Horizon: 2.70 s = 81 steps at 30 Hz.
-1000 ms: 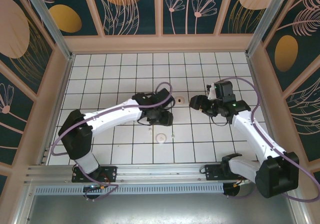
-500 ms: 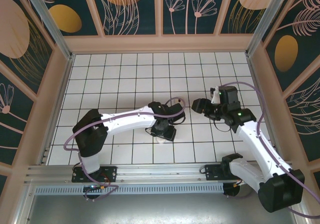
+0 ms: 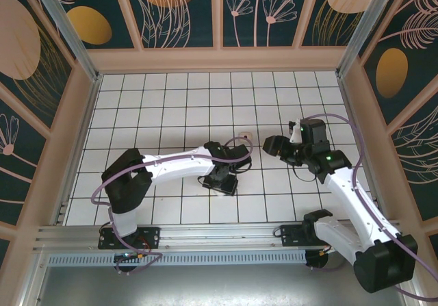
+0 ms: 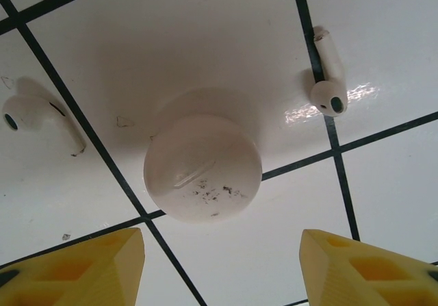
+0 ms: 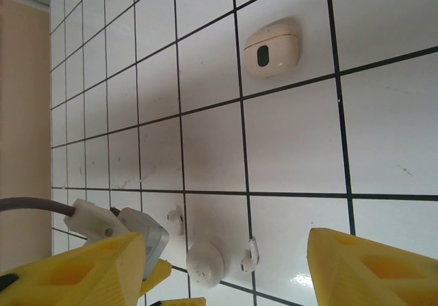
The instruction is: Insert the wireless bluetooth earbuds into the charging case
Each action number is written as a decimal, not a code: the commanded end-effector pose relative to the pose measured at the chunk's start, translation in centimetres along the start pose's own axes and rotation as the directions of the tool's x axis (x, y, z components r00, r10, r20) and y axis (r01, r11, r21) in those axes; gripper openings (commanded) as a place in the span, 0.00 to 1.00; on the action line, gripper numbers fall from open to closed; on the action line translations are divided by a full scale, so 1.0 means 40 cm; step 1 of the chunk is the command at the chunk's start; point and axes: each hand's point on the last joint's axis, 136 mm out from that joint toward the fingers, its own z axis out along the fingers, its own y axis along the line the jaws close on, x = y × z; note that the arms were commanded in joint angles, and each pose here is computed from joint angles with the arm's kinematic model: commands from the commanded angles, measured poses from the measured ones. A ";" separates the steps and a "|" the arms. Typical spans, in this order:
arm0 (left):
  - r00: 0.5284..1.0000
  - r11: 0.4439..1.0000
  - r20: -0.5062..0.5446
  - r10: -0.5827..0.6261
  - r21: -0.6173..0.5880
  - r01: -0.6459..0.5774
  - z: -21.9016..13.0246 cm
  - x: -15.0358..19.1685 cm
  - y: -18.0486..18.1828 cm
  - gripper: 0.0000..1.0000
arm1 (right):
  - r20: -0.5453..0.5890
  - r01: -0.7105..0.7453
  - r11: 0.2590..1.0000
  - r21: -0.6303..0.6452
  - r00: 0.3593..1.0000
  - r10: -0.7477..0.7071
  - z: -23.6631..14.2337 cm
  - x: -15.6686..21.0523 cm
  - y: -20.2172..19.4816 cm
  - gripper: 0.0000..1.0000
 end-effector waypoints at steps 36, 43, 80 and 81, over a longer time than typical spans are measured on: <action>0.998 0.995 -0.018 0.065 -0.078 -0.066 0.107 -0.009 0.027 0.51 | 0.029 -0.042 0.999 0.000 0.999 0.042 -0.022 0.023 -0.011 0.64; 0.997 0.994 -0.032 0.071 -0.077 -0.073 0.118 0.002 0.031 0.49 | 0.025 -0.045 0.999 0.001 0.999 0.045 -0.020 0.026 -0.013 0.64; 0.832 0.976 0.549 0.079 0.125 -0.176 -0.109 -0.113 0.026 0.30 | -0.264 0.078 0.943 -0.323 0.950 -0.169 0.045 0.118 0.086 0.60; 0.816 0.975 0.572 0.082 0.123 -0.184 -0.117 -0.117 0.029 0.29 | -0.264 0.100 0.942 -0.321 0.946 -0.190 0.045 0.117 0.086 0.60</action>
